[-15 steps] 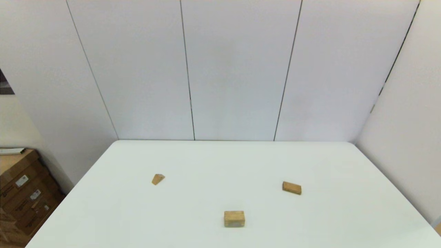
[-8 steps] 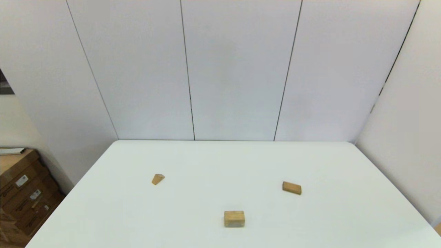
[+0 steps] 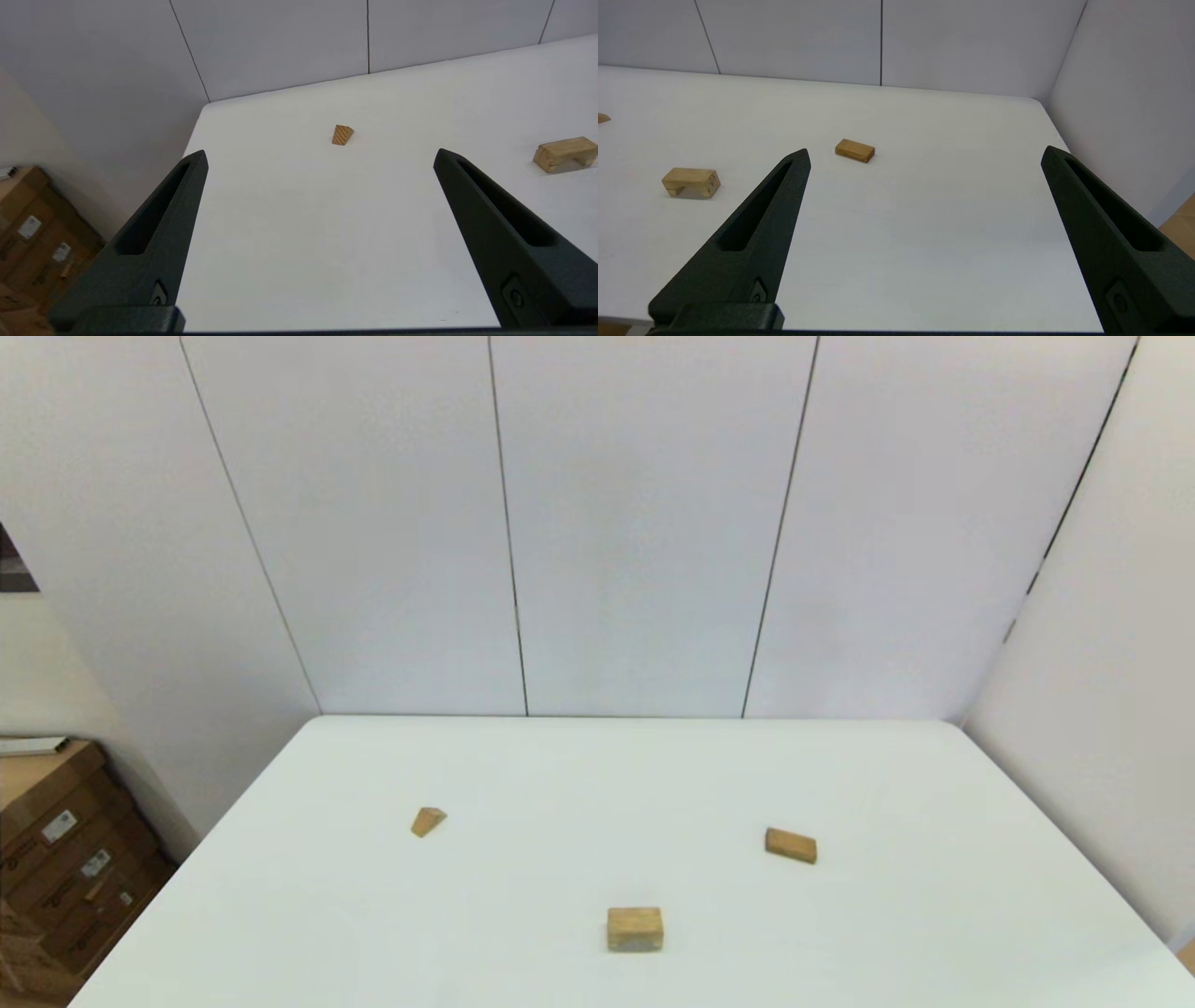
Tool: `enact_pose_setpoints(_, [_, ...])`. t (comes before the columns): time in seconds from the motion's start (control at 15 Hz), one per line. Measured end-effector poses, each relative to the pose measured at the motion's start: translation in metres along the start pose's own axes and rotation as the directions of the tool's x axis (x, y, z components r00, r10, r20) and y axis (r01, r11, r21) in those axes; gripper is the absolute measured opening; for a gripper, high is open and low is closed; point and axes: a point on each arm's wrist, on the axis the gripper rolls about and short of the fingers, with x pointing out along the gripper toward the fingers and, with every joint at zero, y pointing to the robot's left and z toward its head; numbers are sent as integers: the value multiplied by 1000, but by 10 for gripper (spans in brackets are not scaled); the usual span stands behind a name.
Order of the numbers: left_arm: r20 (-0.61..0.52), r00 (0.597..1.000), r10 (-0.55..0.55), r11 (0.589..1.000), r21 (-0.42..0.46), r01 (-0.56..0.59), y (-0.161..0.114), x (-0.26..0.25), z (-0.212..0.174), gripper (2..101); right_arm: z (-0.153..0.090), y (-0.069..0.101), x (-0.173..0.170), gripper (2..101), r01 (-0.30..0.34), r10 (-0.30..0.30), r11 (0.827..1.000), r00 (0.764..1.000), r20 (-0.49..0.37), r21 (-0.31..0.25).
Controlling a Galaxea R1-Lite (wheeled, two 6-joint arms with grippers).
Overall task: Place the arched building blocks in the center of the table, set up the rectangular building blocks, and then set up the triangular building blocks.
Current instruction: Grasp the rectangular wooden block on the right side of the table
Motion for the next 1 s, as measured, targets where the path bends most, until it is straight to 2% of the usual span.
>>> enact_pose_setpoints(0.4, [-5,998,60,991,-117,-61,1,0,0,977,0,0,0,980,0,0,1000,1000,0,0])
enact_pose_setpoints(1.0, [-5,998,61,991,-118,-61,1,0,0,978,0,0,0,980,0,0,1000,1000,0,0])
